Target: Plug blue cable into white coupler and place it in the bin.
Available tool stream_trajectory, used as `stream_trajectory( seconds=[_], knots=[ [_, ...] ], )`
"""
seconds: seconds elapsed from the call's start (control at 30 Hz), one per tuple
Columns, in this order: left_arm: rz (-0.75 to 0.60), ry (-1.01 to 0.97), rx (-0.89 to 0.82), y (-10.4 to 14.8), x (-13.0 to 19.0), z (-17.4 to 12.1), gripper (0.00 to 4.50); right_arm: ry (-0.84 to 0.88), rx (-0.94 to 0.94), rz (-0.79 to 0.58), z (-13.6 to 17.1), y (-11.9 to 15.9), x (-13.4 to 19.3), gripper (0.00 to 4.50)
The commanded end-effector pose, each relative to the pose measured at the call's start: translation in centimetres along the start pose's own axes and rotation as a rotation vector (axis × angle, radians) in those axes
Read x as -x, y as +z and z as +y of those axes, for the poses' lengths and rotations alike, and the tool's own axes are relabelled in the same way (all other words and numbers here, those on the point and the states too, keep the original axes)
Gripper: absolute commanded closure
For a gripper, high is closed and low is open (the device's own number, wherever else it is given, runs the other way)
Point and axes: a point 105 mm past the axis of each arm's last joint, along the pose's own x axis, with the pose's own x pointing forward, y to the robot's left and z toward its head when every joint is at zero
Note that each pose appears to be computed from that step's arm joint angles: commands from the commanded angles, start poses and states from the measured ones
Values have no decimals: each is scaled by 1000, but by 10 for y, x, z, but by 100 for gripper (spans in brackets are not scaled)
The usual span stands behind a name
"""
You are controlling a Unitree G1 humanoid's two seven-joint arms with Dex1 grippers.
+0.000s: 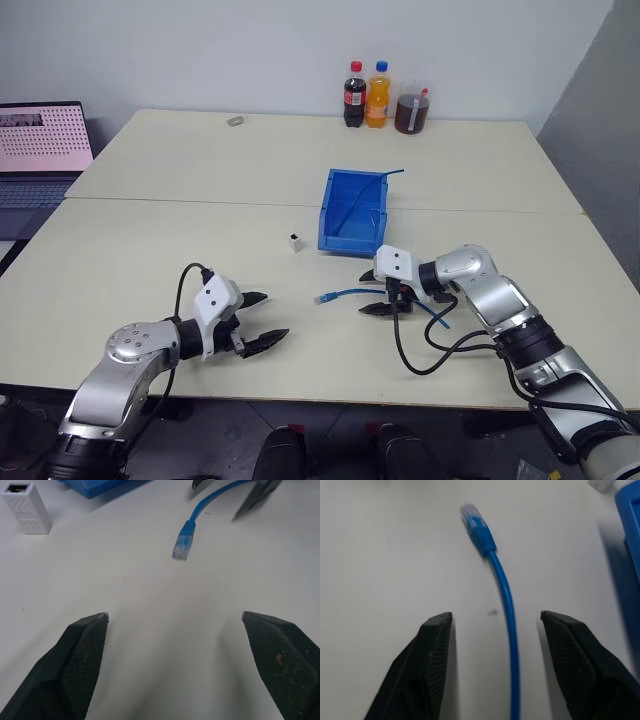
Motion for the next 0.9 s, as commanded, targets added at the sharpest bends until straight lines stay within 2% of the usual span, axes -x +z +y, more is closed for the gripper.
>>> stream_trajectory(
  seconds=[0.03,0.13,0.27,0.5,0.53,0.57,0.8,0.9],
  knots=[
    [-32,-31,-36,11,-17,2,0,0,-164,-193,20,32,31,55],
    [-28,-69,-44,12,-31,3,0,-57,-245,-191,41,24,40,55],
    [-8,-96,-70,10,-46,9,0,-175,-340,-176,54,15,46,55],
    [51,-173,-127,7,-71,13,0,-290,-448,-162,81,7,43,55],
    [62,-185,-133,5,-73,12,36,-301,-457,-159,84,6,43,53],
    [73,-195,-144,4,-75,12,45,-312,-463,-157,85,6,43,53],
    [118,-267,-174,-4,-80,2,212,-382,-468,-146,82,3,48,53],
    [138,-292,-186,-8,-82,-4,263,-388,-465,-143,82,3,49,53]
  ],
)
